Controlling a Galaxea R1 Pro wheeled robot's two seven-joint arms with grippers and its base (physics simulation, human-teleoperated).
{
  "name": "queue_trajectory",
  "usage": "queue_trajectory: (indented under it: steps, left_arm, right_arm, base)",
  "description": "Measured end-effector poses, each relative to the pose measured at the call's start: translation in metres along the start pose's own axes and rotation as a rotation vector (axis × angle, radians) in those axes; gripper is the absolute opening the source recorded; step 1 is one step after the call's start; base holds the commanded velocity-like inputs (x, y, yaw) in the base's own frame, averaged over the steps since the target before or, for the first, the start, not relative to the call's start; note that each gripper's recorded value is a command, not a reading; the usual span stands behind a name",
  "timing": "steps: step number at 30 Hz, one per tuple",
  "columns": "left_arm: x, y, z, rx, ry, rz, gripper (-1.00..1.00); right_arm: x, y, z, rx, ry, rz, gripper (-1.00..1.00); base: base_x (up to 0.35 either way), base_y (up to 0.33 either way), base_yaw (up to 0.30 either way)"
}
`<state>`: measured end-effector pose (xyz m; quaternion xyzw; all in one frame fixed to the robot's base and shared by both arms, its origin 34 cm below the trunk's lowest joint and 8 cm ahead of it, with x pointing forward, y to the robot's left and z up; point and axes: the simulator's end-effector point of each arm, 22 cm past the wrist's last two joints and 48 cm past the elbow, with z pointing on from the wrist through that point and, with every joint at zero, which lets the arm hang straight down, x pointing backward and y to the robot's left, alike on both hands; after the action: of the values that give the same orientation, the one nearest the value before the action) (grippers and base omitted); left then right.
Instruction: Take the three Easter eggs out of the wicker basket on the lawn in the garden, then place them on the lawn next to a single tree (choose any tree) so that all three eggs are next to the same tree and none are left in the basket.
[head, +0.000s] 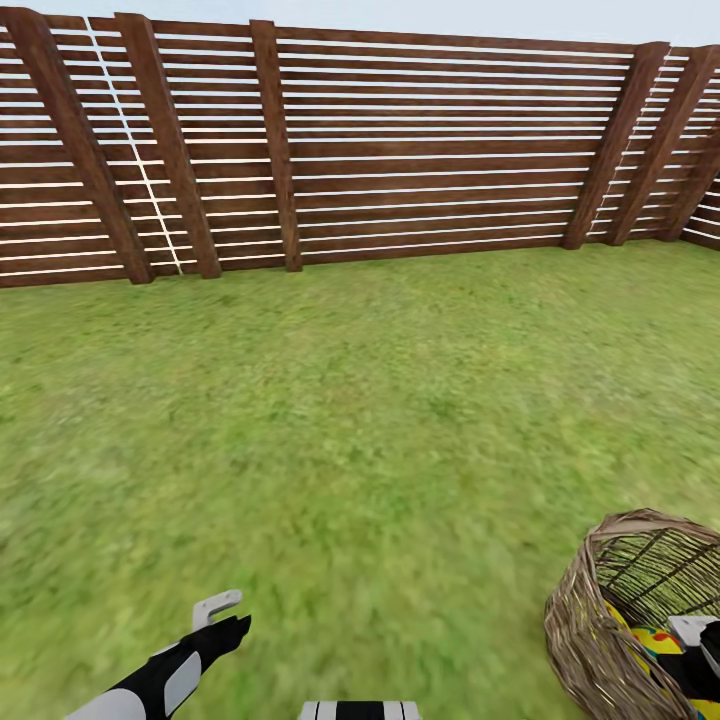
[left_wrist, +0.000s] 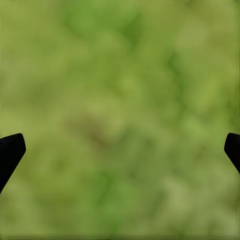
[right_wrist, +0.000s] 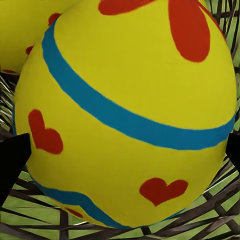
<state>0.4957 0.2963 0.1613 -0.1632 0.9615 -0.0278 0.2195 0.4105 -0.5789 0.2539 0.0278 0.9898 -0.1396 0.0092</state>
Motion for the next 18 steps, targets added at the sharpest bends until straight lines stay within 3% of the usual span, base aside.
queue_trajectory:
  steps: [4,7,18]
  left_arm:
    - [0.000,0.000,0.000,0.000,0.000,0.000,1.00]
    - [0.000,0.000,0.000,0.000,0.000,0.000,1.00]
    - [0.000,0.000,0.000,0.001,0.002,0.000,1.00]
  right_arm:
    - [-0.011,-0.001,0.000,0.009,-0.054,-0.028,-1.00]
    - [-0.010,0.001,0.002,0.015,-0.053,-0.045,-1.00]
    - [-0.010,0.007,0.003,-0.010,-0.055,-0.021,-1.00]
  base:
    - [0.000,0.000,0.000]
    - [0.000,0.000,0.000]
    - [0.000,0.000,0.000]
